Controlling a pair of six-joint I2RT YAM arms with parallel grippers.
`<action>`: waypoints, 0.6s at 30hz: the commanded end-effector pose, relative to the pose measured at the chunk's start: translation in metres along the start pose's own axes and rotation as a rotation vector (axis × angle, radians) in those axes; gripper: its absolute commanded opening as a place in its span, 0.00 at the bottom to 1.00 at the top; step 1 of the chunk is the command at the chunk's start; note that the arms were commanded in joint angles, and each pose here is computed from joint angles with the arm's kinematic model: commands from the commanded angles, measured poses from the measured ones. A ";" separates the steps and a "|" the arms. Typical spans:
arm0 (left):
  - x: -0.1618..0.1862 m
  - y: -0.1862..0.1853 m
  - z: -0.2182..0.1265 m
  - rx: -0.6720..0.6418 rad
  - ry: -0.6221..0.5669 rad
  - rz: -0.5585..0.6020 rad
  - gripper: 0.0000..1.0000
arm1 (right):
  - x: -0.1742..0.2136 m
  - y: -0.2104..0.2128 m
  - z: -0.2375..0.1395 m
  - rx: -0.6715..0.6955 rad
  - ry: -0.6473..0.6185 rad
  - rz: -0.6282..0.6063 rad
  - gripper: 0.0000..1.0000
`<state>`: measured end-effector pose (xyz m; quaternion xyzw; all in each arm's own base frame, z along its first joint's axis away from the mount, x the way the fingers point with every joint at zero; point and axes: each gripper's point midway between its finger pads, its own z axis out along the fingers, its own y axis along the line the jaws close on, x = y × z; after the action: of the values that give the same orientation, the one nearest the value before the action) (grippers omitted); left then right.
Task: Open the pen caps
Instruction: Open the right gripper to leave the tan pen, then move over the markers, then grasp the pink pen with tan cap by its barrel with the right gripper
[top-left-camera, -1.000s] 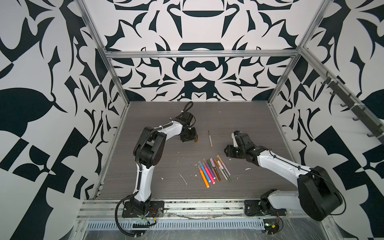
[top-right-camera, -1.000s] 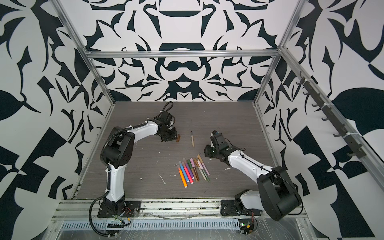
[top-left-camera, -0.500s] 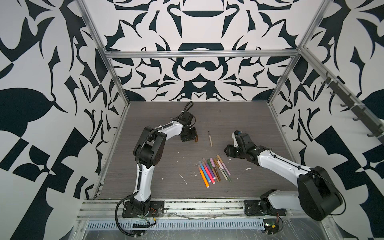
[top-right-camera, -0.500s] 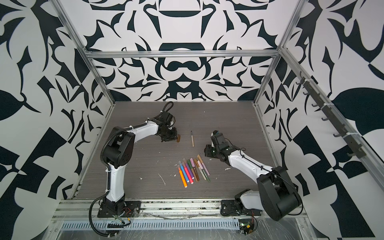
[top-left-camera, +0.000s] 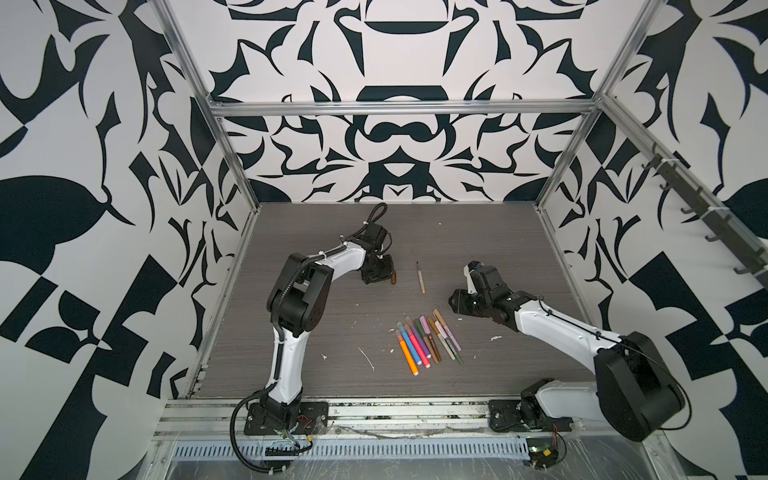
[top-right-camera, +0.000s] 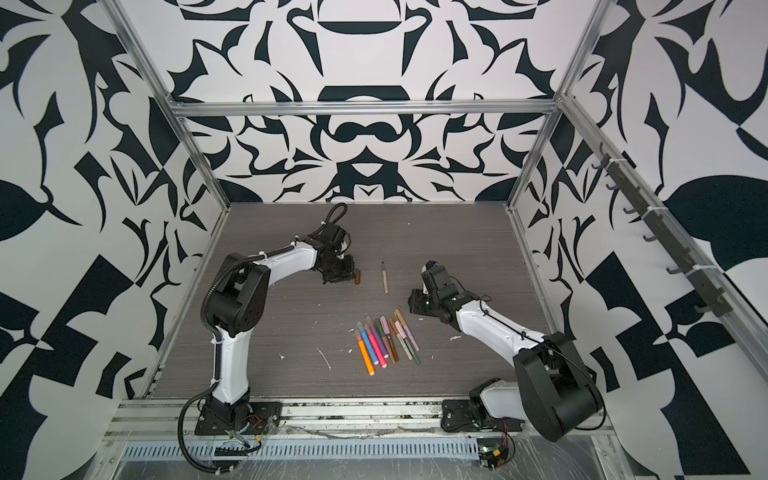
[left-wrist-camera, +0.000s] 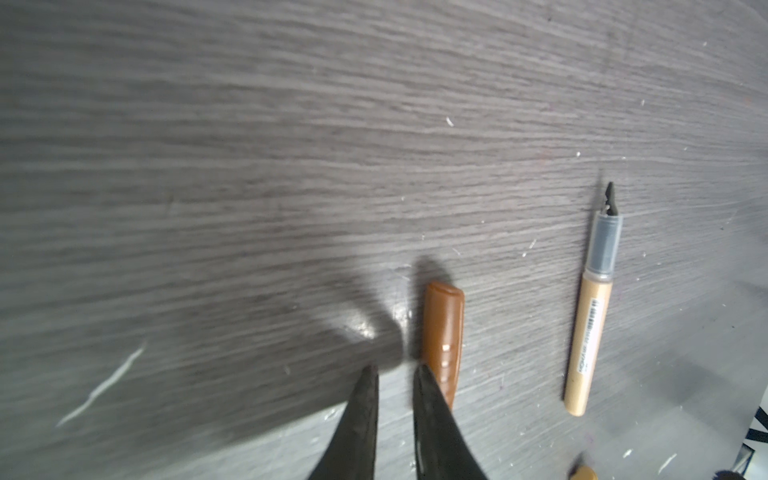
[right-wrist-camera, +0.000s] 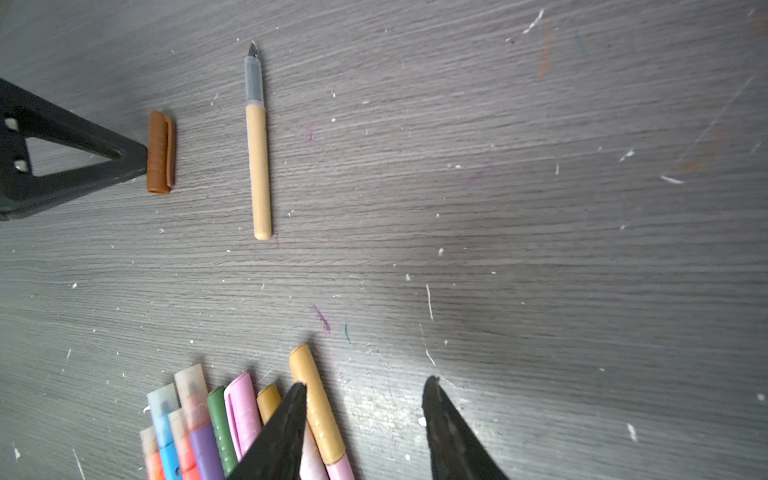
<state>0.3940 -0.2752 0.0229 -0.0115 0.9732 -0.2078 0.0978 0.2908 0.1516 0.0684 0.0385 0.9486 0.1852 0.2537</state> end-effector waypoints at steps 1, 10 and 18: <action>0.050 0.046 0.024 -0.161 0.169 -0.041 0.18 | -0.005 0.002 -0.002 -0.009 -0.011 0.005 0.49; 0.044 0.025 -0.012 -0.047 0.045 0.004 0.15 | 0.044 -0.012 -0.018 0.032 0.148 -0.034 0.39; 0.045 -0.001 -0.053 0.122 -0.093 0.028 0.16 | 0.087 -0.002 -0.025 0.030 0.229 -0.124 0.33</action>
<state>0.3324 -0.2454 0.0330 -0.0076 0.9700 -0.2201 0.1033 0.2139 0.1561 0.0501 -0.0269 0.9705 0.1712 0.1679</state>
